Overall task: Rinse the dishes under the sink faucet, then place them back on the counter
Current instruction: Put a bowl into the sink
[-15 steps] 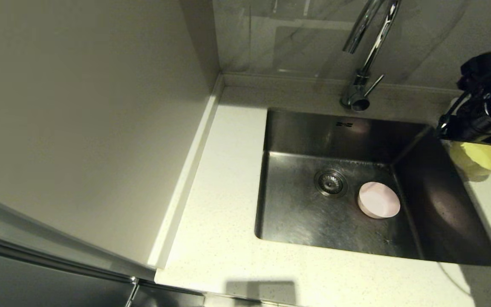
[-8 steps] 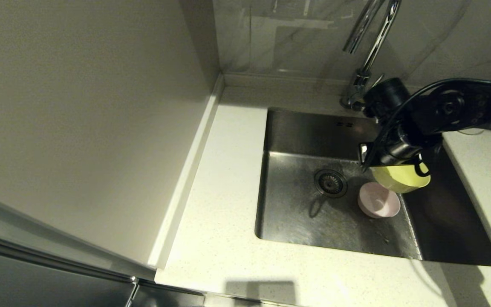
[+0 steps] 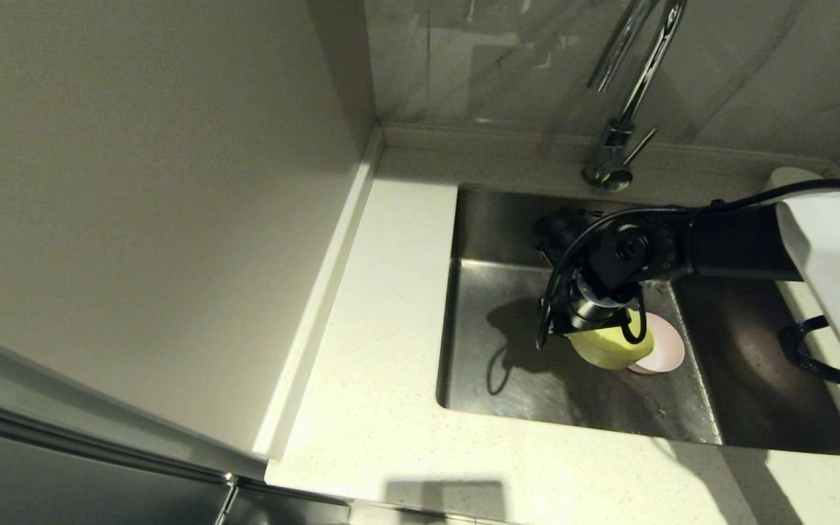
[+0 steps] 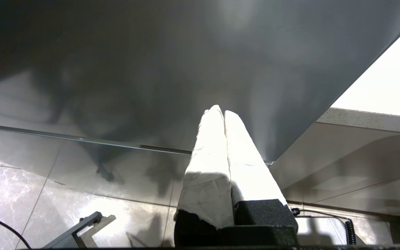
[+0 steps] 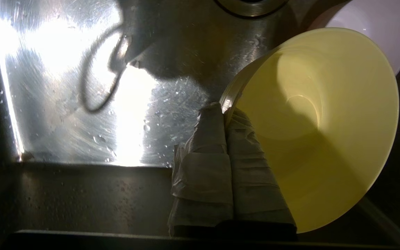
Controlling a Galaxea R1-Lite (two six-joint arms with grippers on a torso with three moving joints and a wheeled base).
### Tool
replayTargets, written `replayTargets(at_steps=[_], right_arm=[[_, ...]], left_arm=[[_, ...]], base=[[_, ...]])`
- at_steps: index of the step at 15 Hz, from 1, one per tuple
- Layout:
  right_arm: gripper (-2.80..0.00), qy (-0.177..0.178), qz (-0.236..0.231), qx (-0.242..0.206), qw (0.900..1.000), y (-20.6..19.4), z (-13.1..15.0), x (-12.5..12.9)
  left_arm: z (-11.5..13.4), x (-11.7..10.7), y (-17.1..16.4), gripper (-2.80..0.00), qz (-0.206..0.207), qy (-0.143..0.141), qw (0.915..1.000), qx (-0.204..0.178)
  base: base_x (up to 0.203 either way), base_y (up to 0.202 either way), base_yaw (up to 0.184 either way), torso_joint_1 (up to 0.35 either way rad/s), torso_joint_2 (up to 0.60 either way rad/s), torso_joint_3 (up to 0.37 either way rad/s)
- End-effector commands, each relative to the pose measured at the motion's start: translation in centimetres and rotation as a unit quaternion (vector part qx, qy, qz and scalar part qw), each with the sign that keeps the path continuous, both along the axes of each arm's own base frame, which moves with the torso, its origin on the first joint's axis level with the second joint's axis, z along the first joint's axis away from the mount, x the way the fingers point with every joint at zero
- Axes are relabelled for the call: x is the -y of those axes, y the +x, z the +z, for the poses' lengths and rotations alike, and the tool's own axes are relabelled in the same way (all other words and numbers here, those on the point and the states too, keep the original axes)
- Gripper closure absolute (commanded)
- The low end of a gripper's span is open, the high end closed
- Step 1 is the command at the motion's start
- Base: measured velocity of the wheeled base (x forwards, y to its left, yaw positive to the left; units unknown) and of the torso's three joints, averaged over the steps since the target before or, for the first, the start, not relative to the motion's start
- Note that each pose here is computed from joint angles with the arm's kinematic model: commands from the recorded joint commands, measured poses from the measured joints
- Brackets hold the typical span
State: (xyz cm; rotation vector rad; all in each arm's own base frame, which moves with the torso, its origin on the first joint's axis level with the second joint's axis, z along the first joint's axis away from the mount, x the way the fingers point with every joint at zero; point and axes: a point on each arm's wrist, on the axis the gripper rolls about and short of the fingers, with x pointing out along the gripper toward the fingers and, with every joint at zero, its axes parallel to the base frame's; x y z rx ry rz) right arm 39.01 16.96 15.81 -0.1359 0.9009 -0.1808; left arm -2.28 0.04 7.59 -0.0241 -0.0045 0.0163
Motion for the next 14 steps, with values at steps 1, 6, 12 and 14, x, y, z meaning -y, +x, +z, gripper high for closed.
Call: replayTargets(at_steps=[1,6,12,14], right_arm=[[0.00,0.001,-0.009,-0.012,1.000,1.1,-2.0,-0.8],[0.00,0.015,-0.022,-0.005,1.000,2.3,-3.3,-1.7],[0.00,0.014,-0.026,-0.018,0.999,2.6,-5.1,-2.5],[-2.80,0.017,-0.028,-0.013,0.999,2.5,-4.7,-2.4]], left_arm=[[0.0,0.0,0.0,0.00,0.000,0.000,1.0000,0.001],[0.0,0.0,0.0,0.00,0.000,0.000,1.0000,0.001],[0.0,0.0,0.0,0.00,0.000,0.000,1.0000,0.001],[0.0,0.0,0.0,0.00,0.000,0.000,1.0000,0.001]], base=[[0.000,0.000,0.000,0.000,0.00,0.000],[0.000,0.000,0.000,0.000,0.00,0.000],[0.000,0.000,0.000,0.000,0.00,0.000],[0.000,0.000,0.000,0.000,0.00,0.000]])
